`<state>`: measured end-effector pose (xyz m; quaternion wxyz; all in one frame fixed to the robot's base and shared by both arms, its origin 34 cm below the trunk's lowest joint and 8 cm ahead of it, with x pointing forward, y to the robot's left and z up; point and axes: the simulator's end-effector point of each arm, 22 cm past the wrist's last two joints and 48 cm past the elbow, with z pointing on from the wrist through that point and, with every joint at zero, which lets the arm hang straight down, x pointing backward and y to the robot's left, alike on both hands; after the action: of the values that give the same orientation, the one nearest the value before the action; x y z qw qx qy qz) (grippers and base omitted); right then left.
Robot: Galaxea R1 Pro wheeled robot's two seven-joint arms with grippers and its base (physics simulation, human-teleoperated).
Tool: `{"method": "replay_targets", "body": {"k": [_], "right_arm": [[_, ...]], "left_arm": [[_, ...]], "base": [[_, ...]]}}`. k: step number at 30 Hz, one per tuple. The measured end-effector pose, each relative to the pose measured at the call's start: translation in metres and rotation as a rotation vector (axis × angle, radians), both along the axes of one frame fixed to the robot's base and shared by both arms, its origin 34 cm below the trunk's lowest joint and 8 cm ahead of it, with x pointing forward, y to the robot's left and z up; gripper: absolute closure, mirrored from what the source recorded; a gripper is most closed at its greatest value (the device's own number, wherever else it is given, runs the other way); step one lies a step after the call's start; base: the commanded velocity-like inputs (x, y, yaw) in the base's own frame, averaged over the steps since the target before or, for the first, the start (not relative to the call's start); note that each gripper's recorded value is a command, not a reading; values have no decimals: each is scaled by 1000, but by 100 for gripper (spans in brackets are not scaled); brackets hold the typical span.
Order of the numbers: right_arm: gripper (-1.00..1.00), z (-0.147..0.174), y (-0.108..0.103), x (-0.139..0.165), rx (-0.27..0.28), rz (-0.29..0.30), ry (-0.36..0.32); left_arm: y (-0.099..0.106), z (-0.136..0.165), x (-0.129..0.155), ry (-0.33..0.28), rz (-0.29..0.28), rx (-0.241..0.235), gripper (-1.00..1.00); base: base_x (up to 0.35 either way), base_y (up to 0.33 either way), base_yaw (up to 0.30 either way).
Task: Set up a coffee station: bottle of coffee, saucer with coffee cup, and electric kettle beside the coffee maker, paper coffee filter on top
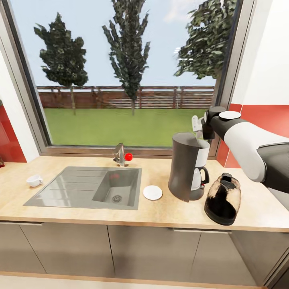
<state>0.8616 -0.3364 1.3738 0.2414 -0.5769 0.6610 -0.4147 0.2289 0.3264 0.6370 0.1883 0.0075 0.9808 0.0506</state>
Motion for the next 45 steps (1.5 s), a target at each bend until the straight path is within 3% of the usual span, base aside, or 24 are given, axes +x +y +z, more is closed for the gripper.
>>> {"method": "replay_targets", "body": {"k": [11, 28, 36, 45], "right_arm": [[100, -2, -13, -2, -54, -18, 12], [100, -5, -14, -3, -55, -21, 17], [100, -27, -15, -4, -57, -22, 44], [100, -29, -15, -4, -59, -22, 47]], "left_arm": [[1, -6, -30, 62, 5, 1, -100], [1, -6, -32, 66, 2, 1, -100], [1, -6, -34, 69, 1, 1, -100], [1, -7, -36, 74, 1, 1, -100]], "base": [[0, 0, 0], [0, 0, 0], [0, 0, 0], [0, 0, 0]]}}
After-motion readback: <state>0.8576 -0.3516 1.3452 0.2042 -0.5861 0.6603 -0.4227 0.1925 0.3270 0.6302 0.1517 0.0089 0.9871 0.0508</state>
